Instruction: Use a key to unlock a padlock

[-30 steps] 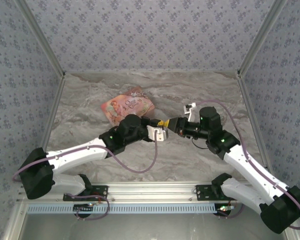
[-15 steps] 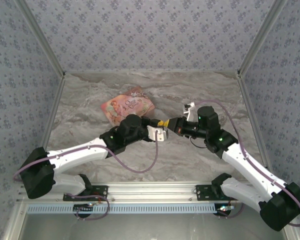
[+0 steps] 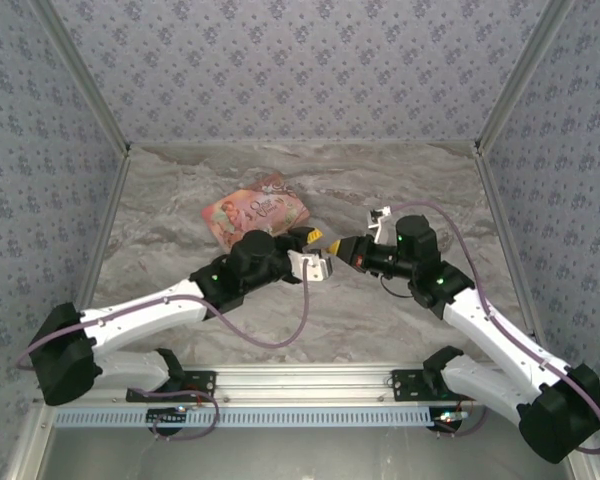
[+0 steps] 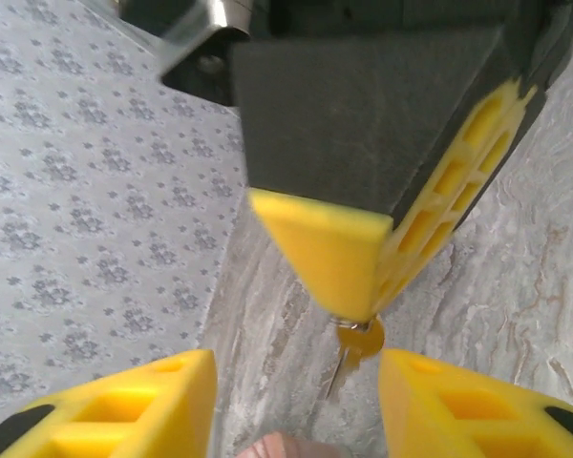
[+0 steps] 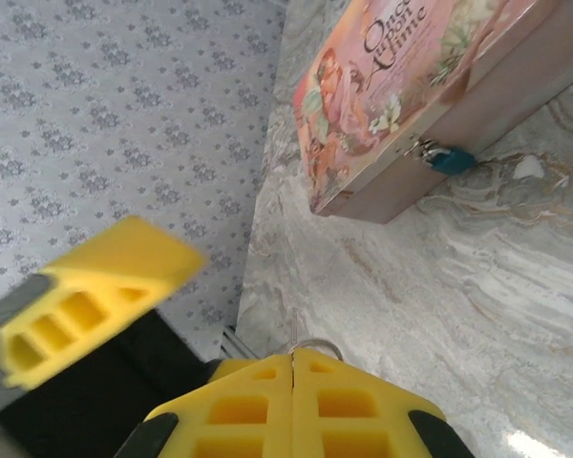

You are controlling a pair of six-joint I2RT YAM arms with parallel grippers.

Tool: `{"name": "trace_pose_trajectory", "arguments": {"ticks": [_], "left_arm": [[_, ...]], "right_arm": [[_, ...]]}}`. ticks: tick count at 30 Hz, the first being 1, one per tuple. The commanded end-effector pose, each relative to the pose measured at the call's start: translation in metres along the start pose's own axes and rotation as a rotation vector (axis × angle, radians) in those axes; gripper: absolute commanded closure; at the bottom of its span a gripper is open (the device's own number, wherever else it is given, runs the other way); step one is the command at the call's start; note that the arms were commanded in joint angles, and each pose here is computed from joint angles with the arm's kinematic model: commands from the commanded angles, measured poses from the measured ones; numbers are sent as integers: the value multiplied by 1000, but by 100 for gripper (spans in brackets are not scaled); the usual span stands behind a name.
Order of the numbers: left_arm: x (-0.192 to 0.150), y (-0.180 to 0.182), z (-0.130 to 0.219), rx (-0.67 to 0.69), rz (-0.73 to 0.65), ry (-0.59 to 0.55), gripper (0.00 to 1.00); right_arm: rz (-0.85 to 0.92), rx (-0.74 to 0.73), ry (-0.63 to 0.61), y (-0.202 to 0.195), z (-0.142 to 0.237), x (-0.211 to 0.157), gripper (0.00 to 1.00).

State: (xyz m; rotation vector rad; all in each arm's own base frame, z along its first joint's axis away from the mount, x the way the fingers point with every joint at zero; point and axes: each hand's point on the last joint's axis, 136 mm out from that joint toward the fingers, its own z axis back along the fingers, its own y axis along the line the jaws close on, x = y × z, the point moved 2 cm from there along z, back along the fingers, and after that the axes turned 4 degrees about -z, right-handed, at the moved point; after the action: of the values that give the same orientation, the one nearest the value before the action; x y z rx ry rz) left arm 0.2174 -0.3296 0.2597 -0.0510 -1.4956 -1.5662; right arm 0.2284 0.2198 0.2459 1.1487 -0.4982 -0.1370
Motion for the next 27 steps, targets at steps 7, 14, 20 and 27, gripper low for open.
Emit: {"name": "trace_pose_trajectory", "arguments": {"ticks": [7, 14, 20, 27], "left_arm": [[-6, 33, 45, 109, 551, -21, 25], [-13, 86, 67, 206, 1244, -148, 19], [-2, 109, 68, 114, 1619, -312, 19], [18, 116, 59, -40, 1805, -451, 27]], "right_arm": [[109, 146, -217, 7, 20, 29, 100], [206, 274, -333, 33, 28, 38, 100], [266, 361, -365, 54, 26, 31, 100], [291, 447, -369, 77, 16, 20, 100]]}}
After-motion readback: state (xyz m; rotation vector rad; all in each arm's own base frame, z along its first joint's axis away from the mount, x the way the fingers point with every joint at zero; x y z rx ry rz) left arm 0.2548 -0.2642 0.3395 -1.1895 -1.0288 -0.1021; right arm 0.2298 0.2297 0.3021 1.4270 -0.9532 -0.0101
